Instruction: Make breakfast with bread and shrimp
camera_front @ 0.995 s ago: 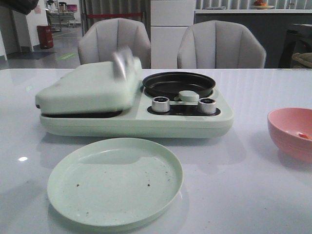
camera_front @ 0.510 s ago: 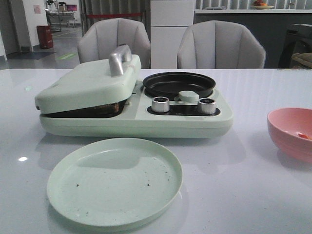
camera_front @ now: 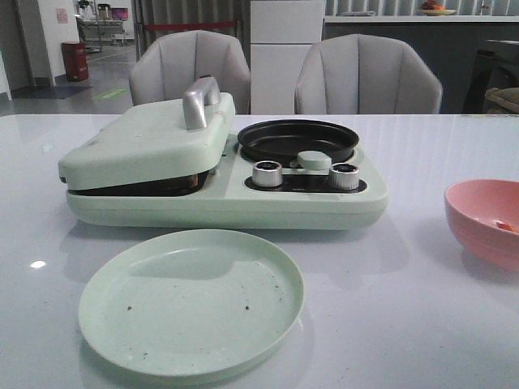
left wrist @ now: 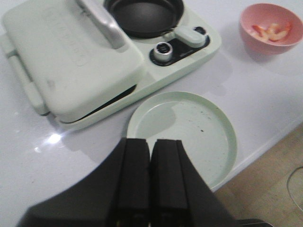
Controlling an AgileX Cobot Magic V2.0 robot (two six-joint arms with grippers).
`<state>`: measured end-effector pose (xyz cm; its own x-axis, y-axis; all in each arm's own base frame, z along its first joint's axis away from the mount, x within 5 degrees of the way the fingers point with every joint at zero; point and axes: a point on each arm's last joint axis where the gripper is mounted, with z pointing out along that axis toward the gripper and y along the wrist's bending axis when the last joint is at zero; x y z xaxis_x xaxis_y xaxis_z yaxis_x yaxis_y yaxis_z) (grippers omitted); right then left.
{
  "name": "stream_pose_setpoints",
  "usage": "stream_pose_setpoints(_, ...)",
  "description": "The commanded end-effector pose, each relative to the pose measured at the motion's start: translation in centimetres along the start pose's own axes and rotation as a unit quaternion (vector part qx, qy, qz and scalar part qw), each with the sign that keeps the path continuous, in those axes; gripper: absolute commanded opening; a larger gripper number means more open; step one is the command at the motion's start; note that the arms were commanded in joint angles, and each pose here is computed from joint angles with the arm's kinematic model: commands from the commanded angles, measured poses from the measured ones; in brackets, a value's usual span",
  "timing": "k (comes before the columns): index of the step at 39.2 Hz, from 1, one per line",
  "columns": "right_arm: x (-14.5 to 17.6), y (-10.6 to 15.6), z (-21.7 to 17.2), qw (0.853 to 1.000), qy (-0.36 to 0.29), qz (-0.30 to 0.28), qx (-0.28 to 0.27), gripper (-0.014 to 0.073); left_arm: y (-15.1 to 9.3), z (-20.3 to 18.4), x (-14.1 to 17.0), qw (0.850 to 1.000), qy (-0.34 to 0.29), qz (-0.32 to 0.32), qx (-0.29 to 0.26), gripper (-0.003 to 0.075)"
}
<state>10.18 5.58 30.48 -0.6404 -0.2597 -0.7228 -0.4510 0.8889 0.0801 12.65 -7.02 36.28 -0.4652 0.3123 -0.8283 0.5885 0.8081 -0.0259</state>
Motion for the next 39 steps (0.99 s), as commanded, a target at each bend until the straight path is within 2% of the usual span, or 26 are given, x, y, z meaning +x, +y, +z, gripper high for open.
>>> stream_pose_setpoints(1,-1.3,0.0,-0.7,0.999,-0.051,-0.001,0.002,0.0558,-0.1,-1.6,-0.1,0.997,-0.067,-0.015,-0.026,0.0101)
stream_pose_setpoints(7,-1.3,0.0,-0.7,0.999,-0.05,0.0,0.0,0.0558,-0.3,-2.0,1.2,0.997,-0.07,-0.015,-0.027,0.0101)
stream_pose_setpoints(15,-1.4,-0.4,-0.5,0.998,-0.052,0.006,0.021,0.0558,-0.3,-1.9,1.4,0.997,-0.068,-0.015,-0.027,0.0101)
stream_pose_setpoints(24,-2.7,-3.4,0.8,0.989,-0.006,0.09,0.118,0.0558,-0.3,-1.9,1.3,0.997,-0.072,-0.015,-0.028,0.0101)
stream_pose_setpoints(32,-4.6,-7.5,2.5,0.968,0.032,0.163,0.186,0.0558,-0.3,-1.9,1.3,0.997,-0.072,-0.015,-0.028,0.0101)
stream_pose_setpoints(39,-6.1,-10.9,4.6,0.958,0.071,0.178,0.214,0.0558,-0.3,-1.9,1.3,0.997,-0.072,-0.015,-0.028,0.0101)
